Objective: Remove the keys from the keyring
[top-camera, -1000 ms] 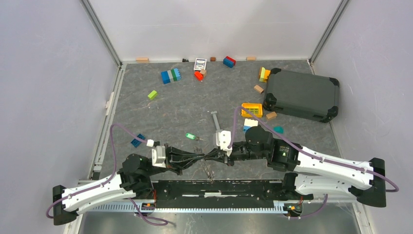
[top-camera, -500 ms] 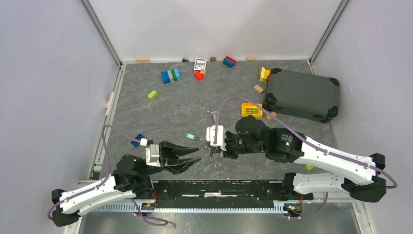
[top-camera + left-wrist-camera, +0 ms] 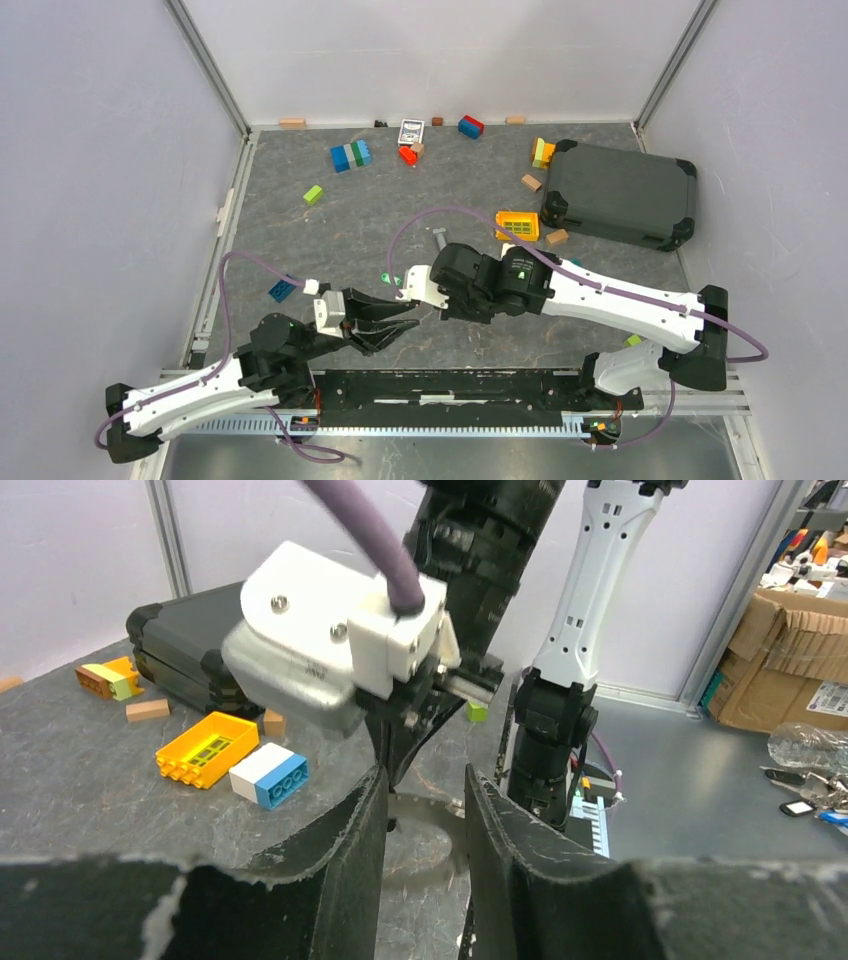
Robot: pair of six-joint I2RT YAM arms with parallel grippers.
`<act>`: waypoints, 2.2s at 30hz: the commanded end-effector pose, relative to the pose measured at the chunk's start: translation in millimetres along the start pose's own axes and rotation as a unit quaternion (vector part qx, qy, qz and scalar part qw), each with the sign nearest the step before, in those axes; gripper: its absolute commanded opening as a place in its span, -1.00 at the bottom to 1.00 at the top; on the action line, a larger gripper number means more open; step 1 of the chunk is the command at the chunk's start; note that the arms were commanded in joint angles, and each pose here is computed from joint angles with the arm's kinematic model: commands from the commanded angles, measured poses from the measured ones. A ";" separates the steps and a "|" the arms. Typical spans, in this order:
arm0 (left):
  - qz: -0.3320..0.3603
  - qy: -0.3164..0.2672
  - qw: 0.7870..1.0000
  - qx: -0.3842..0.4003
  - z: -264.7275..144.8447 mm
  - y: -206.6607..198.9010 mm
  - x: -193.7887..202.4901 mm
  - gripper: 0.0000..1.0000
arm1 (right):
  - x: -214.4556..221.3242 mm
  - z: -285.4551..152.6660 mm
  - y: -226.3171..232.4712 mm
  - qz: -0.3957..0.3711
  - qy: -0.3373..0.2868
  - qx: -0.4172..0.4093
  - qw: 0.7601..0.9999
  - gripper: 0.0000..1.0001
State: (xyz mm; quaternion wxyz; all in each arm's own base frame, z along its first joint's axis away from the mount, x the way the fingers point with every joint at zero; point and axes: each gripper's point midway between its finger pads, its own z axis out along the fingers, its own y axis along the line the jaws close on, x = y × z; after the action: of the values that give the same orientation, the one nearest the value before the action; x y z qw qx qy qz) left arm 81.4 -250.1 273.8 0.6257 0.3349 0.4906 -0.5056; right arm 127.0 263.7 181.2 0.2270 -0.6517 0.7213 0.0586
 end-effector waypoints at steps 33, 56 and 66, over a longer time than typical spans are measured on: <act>0.068 0.002 0.998 0.003 36.9 13.4 44.3 0.05 | -52.8 -33.5 7.8 -0.019 -0.077 -0.053 0.995 -1.00; 0.065 0.009 0.997 0.028 49.3 5.7 45.8 -0.61 | -56.8 -32.3 15.9 -0.020 -0.093 -0.071 0.993 -1.00; 0.069 0.021 0.997 0.039 46.4 2.0 47.2 -0.95 | -54.2 -32.9 11.6 -0.022 -0.088 -0.058 0.994 -1.00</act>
State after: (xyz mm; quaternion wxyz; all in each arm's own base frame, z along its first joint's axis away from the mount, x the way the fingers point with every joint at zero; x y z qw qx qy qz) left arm 101.3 -304.9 215.8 0.6167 0.3951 0.4956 -0.4669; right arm 106.2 293.1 210.4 0.2103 -0.6751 0.6933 0.1391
